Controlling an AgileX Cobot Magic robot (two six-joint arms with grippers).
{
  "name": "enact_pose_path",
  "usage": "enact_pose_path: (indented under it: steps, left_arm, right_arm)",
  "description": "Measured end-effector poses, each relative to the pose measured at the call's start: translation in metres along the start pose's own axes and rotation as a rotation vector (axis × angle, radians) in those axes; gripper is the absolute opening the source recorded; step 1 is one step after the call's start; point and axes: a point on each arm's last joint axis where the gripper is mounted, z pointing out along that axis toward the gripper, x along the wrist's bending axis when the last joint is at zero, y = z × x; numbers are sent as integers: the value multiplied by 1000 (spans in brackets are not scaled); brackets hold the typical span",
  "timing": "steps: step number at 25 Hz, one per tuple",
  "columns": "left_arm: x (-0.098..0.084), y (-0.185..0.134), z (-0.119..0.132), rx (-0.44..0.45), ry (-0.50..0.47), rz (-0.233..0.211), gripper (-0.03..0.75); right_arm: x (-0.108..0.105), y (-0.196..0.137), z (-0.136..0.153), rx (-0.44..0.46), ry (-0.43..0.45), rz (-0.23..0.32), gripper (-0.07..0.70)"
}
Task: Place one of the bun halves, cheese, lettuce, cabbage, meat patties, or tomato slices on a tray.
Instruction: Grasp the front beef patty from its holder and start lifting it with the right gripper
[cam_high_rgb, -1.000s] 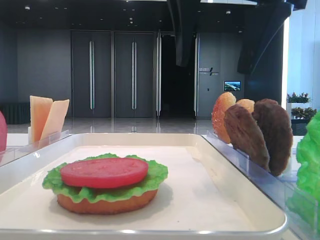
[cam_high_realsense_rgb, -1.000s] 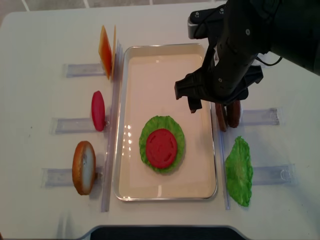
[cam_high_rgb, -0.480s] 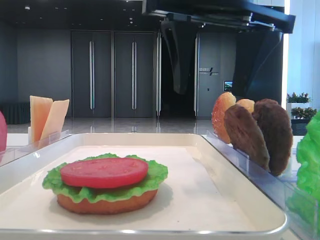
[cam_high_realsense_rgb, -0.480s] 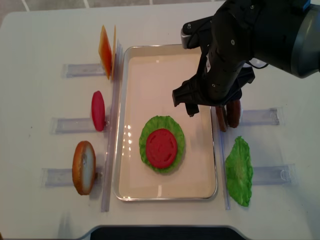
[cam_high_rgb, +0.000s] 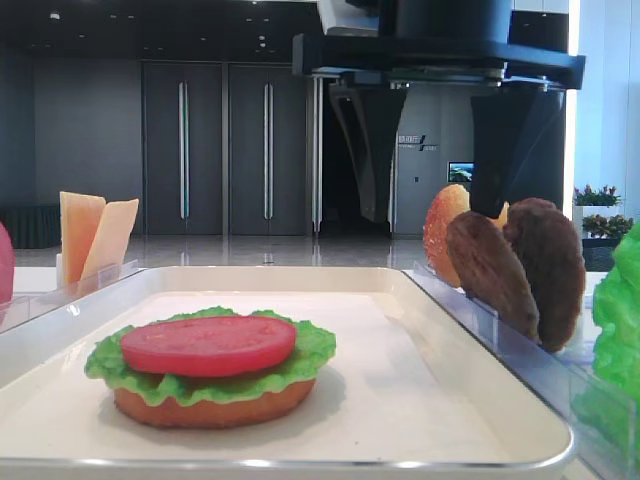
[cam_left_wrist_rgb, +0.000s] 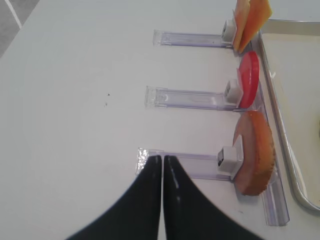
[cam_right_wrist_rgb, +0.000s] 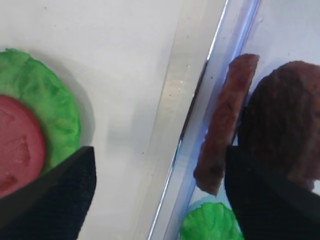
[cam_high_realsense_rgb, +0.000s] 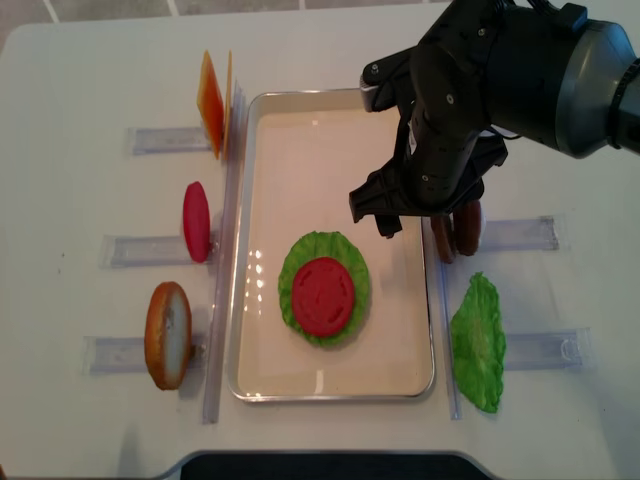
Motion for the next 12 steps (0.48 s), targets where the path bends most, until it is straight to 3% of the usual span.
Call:
enact_pose_path:
  steps: [12]
  left_arm:
    - [0, 0, 0, 0, 0, 0, 0]
  right_arm:
    - [-3, 4, 13, 11, -62, -34, 536]
